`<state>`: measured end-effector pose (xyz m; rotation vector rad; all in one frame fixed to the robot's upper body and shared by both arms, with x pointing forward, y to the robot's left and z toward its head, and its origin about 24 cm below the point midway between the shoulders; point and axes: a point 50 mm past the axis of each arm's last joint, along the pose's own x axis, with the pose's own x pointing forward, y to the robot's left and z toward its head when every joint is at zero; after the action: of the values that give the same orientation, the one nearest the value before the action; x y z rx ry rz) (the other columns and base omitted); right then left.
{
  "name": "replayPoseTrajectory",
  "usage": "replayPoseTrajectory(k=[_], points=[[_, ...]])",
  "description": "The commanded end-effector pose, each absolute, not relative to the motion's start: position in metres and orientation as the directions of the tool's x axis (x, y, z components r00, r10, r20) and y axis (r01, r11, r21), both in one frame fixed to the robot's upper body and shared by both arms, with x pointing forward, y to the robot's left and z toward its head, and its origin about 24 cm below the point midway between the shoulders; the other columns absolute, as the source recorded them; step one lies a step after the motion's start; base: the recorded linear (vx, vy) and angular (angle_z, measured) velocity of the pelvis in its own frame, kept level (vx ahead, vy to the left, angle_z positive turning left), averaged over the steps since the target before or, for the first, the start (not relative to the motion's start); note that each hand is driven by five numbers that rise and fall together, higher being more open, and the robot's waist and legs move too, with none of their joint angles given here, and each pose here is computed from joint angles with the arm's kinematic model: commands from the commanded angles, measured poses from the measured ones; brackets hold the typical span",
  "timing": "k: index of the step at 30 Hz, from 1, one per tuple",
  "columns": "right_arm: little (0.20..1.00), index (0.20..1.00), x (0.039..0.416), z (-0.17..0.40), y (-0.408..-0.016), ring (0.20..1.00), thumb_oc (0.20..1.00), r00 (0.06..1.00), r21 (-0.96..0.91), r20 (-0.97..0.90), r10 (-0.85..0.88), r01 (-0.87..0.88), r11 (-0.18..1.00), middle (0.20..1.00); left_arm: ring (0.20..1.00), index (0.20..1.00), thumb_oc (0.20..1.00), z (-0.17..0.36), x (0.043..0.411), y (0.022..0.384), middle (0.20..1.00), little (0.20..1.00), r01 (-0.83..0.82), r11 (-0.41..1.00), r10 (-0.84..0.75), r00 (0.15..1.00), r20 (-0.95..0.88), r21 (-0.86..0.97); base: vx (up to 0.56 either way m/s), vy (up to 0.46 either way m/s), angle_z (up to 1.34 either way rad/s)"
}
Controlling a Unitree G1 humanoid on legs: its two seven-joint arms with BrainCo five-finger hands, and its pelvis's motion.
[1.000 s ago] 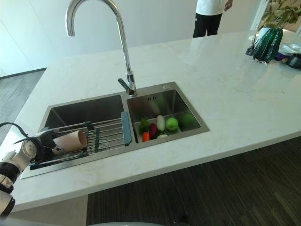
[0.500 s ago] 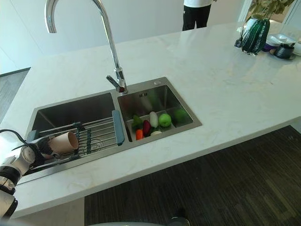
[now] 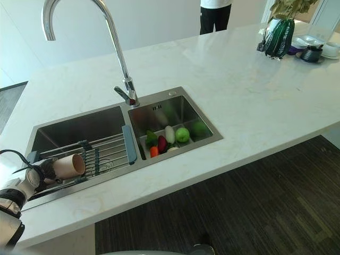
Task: Place the dishes in the dishwasher.
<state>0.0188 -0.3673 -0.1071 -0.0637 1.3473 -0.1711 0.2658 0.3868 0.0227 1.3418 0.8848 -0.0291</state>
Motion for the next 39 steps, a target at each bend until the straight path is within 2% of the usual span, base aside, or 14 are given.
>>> replayPoseTrajectory(k=[1, 6, 12, 18, 26, 35, 39], points=[[1.0, 1.0, 0.041, -0.1, -0.376, 1.0, 1.0, 0.271, -0.166, -0.946, -0.178, 0.066, 0.984, 1.0, 0.2, 0.2, 0.2, 0.015, 0.251, 0.399, 0.2, 0.2, 0.583, 0.24, 0.528, 0.592, -0.608, 0.776, 0.0, 0.012, -0.09], [1.0, 1.0, 0.041, -0.099, -0.377, 1.0, 1.0, 0.27, -0.165, -0.948, -0.171, 0.044, 0.985, 1.0, 0.2, 0.2, 0.2, 0.019, 0.255, 0.398, 0.2, 0.2, 0.552, 0.189, 0.522, 0.645, -0.559, 0.812, 0.0, 0.006, -0.1], [1.0, 1.0, 0.037, -0.105, -0.369, 1.0, 1.0, 0.275, -0.151, -0.948, -0.16, 0.053, 0.987, 1.0, 0.2, 0.2, 0.2, 0.052, 0.285, 0.387, 0.2, 0.2, 0.297, 0.234, 0.453, 0.809, -0.375, 0.926, 0.0, 0.0, 0.0], [1.0, 1.0, 0.03, -0.112, -0.36, 1.0, 1.0, 0.272, -0.136, -0.95, -0.154, 0.084, 0.987, 1.0, 0.2, 0.2, 0.2, 0.09, 0.303, 0.383, 0.2, 0.2, 0.131, 0.242, 0.379, 0.9, -0.218, 0.961, -0.01, -0.043, 0.04], [1.0, 1.0, 0.017, -0.122, -0.345, 1.0, 1.0, 0.252, -0.111, -0.958, -0.14, 0.124, 0.986, 1.0, 0.2, 0.2, 0.2, 0.127, 0.304, 0.384, 0.2, 0.2, -0.091, 0.297, 0.339, 0.941, -0.016, 0.951, 0.0, -0.036, 0.09], [1.0, 1.0, 0.011, -0.126, -0.338, 1.0, 1.0, 0.249, -0.1, -0.959, -0.134, 0.143, 0.985, 1.0, 0.2, 0.2, 0.2, 0.149, 0.304, 0.381, 0.2, 0.2, -0.179, 0.313, 0.306, 0.949, 0.08, 0.933, 0.0, -0.01, 0.06], [1.0, 1.0, 0.009, -0.128, -0.334, 1.0, 1.0, 0.25, -0.093, -0.96, -0.128, 0.149, 0.985, 1.0, 0.2, 0.2, 0.2, 0.166, 0.306, 0.375, 0.2, 0.2, -0.294, 0.421, 0.283, 0.941, 0.183, 0.858, 0.0, 0.0, 0.0]])
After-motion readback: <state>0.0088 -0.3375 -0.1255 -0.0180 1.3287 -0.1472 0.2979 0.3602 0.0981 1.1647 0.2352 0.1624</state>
